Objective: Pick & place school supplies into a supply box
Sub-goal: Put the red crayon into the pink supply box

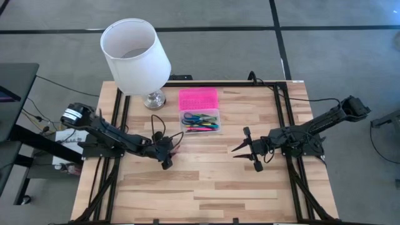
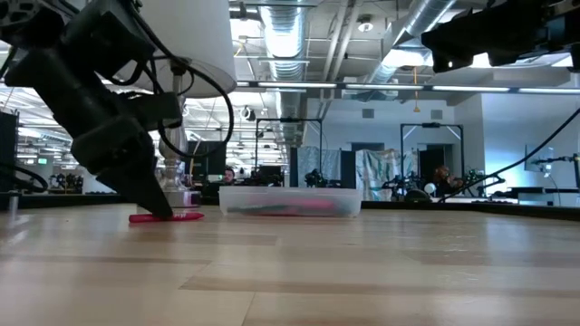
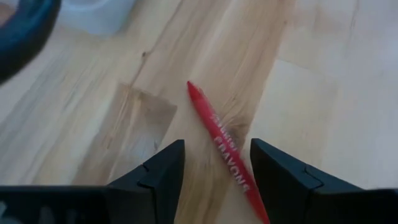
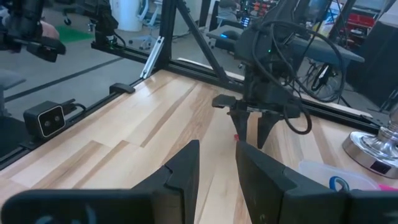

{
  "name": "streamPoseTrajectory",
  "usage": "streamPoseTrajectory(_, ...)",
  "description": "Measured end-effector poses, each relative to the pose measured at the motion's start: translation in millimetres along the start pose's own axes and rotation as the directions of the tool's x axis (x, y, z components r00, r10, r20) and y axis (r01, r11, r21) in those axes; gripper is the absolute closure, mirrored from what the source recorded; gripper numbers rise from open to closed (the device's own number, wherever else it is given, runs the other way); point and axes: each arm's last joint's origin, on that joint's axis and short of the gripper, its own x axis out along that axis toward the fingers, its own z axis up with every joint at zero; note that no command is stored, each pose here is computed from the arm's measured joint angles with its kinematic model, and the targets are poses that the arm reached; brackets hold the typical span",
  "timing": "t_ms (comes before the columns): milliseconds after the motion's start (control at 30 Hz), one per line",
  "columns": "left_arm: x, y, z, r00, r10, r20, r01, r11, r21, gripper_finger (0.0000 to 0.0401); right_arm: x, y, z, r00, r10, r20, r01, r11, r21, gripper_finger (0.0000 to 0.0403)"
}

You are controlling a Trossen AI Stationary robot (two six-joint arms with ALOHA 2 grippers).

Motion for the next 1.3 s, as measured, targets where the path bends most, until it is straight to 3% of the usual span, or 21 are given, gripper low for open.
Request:
streamPoseTrajectory(267, 10.2, 0.2, -6.8, 0.999, 0.043, -0.030, -0.042, 0.999, 0.012, 0.0234, 0.0, 0.0, 0.0, 1.000, 0.000, -0.001, 0.000, 1.000, 0.000, 0.0303)
streamPoseTrajectory(500, 9.4, 1.2, -8.8, 0.996, 0.039, -0.078, -0.033, 0.997, 0.072, 0.0275, 0.0, 0.0, -0.1, 1.000, 0.000, -0.001, 0.000, 1.000, 0.000, 0.0303)
streamPoseTrajectory(1000, 0.0, -11.2, 11.1, 0.960, 0.067, -0.271, -0.003, 0.973, 0.231, 0.0355, 0.0, 0.4, -1.6, 1.000, 0.004, -0.017, -0.003, 1.000, 0.022, 0.0303)
streamPoseTrajectory(1300, -3.8, -17.3, 22.2, 0.956, 0.071, -0.285, 0.025, 0.948, 0.318, 0.0388, 0.0, 0.5, -1.9, 1.000, 0.004, -0.020, -0.004, 1.000, 0.025, 0.0303)
